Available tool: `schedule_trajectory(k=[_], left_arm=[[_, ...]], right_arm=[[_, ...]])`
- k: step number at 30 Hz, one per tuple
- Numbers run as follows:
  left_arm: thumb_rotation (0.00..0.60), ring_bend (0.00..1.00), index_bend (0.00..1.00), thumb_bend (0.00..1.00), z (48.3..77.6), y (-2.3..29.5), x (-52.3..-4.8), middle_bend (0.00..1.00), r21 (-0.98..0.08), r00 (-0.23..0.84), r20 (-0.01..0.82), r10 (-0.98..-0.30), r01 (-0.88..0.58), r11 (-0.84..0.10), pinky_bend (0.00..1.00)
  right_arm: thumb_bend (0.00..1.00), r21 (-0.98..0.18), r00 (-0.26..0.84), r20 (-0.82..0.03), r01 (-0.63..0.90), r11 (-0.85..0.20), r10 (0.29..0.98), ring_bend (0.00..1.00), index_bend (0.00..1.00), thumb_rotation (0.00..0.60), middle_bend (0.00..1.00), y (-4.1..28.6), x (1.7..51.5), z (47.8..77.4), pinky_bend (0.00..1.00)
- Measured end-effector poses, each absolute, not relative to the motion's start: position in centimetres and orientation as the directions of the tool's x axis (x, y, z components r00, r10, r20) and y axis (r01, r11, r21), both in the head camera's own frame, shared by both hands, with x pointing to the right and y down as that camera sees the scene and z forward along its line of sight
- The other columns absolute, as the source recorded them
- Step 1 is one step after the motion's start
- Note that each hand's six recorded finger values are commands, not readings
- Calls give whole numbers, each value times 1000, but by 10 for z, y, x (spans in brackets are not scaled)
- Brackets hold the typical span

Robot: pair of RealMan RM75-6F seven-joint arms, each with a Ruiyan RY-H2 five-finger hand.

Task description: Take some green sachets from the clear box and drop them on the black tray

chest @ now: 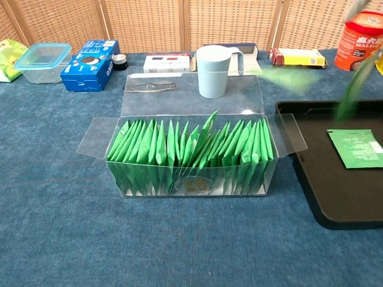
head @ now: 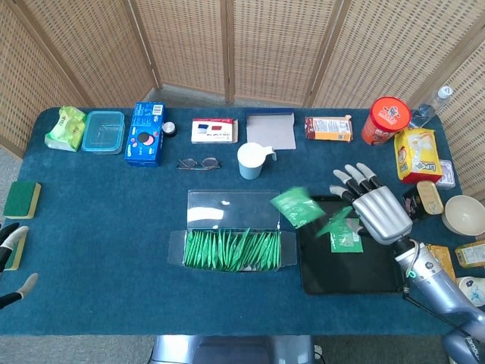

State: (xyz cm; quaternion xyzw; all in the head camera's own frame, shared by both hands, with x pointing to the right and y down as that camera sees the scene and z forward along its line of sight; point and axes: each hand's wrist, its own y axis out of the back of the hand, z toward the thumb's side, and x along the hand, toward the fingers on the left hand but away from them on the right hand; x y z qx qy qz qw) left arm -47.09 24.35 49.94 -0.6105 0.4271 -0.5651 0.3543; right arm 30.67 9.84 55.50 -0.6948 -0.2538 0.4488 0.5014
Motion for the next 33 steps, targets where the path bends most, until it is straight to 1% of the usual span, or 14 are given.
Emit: schedule_trajectory(k=[5,15,17,22,27,33], left_arm=[[600,36,116,238,499,244,-470,109,-916,-2,386,-922,-120,-383,236],[600,36,116,238,498,245,-473,109,-915,-15,389,-921,-120,-384,236],[600,36,116,239,499,246,-474,109,-914,-19,393,-920,-119,-388,236],[600,36,116,238,500,247,-477,109,-912,-30,400,-916,-113,-395,236],[600,36,116,238,502,250,-480,109,-909,-42,409,-911,-105,-403,236],[600,36,116,238,506,255,-484,109,-902,-59,426,-903,-104,-419,236]], right_arm=[[216,-926,457,-366,-97,-364,811,0,63,600,30,99,309,554,41],[215,-933,416,-348,-70,-352,840,0,61,600,30,103,317,548,41],[215,-931,392,-356,-69,-359,848,0,58,600,32,105,320,548,41],[216,-922,316,-378,-46,-384,870,0,0,600,40,114,331,548,41],[215,-919,223,-383,1,-393,896,0,0,600,40,127,346,545,41],[215,-918,138,-392,10,-397,909,0,0,600,39,145,359,545,41]])
